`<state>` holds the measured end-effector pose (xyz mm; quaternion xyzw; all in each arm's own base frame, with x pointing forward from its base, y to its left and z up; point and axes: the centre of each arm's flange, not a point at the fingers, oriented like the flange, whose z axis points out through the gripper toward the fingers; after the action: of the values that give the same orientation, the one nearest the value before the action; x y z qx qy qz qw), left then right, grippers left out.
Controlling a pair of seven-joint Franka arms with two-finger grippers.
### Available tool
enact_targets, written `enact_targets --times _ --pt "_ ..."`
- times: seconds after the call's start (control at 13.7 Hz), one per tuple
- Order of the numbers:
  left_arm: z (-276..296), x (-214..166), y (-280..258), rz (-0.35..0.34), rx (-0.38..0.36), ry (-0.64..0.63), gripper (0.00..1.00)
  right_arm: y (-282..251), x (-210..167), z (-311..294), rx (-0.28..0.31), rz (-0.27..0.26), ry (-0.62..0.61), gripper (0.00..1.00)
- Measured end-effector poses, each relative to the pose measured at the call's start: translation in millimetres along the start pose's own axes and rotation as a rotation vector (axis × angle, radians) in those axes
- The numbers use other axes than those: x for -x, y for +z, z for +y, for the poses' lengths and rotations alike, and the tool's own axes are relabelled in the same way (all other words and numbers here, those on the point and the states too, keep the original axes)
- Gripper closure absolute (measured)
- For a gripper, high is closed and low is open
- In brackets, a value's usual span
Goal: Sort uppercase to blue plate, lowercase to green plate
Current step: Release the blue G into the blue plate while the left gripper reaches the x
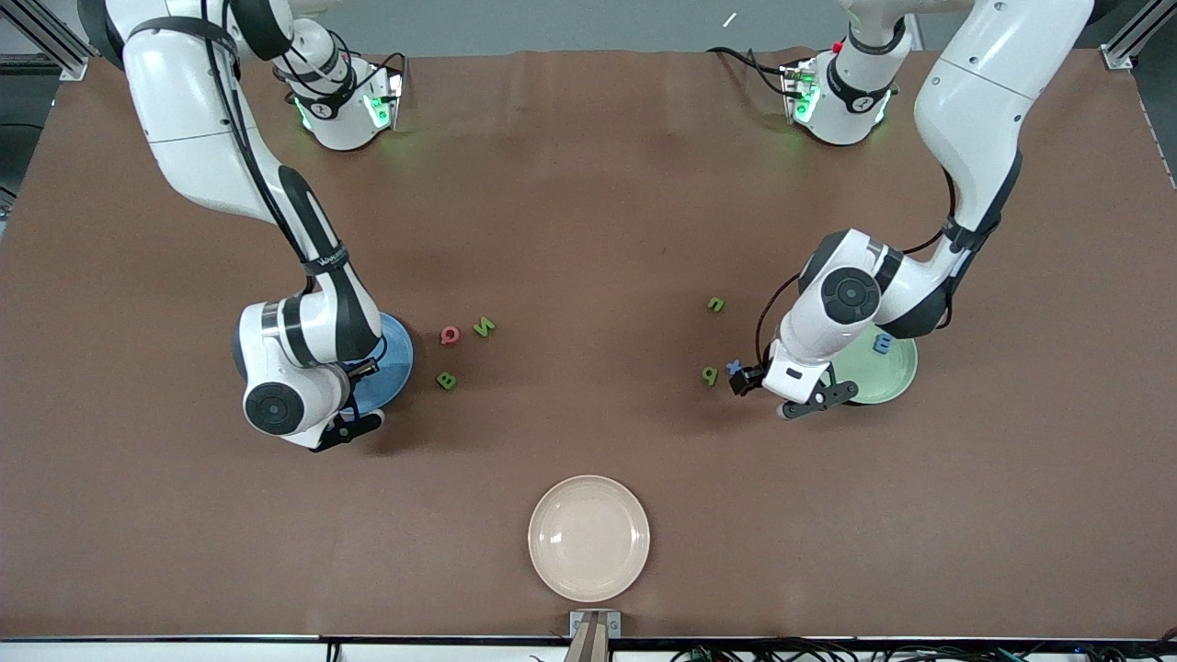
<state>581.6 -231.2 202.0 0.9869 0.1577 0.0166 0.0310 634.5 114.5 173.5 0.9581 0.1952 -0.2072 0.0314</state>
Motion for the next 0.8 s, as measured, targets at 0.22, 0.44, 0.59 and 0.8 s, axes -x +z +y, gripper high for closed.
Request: enact_targets --times 0.22,0.44,0.59,0.8 --pt "11.7 18.1 15.7 -0.027 -0.013 0.032 0.09 -29.9 6.4 -1.3 -0.01 -0.049 0.006 0.2" --pt "10.7 26.2 26.6 -0.03 -0.037 0.069 0.19 -88.3 16.4 -4.0 -0.025 -0.074 0.034 0.0" --pt "9.9 27.3 28.9 -0.033 -0.04 0.071 0.19 -109.5 17.1 -14.6 -0.089 -0.046 0.15 0.0" --pt "11.7 29.9 29.8 -0.035 -0.041 0.076 0.22 -129.7 5.7 -41.9 -0.131 0.025 0.374 0.0"
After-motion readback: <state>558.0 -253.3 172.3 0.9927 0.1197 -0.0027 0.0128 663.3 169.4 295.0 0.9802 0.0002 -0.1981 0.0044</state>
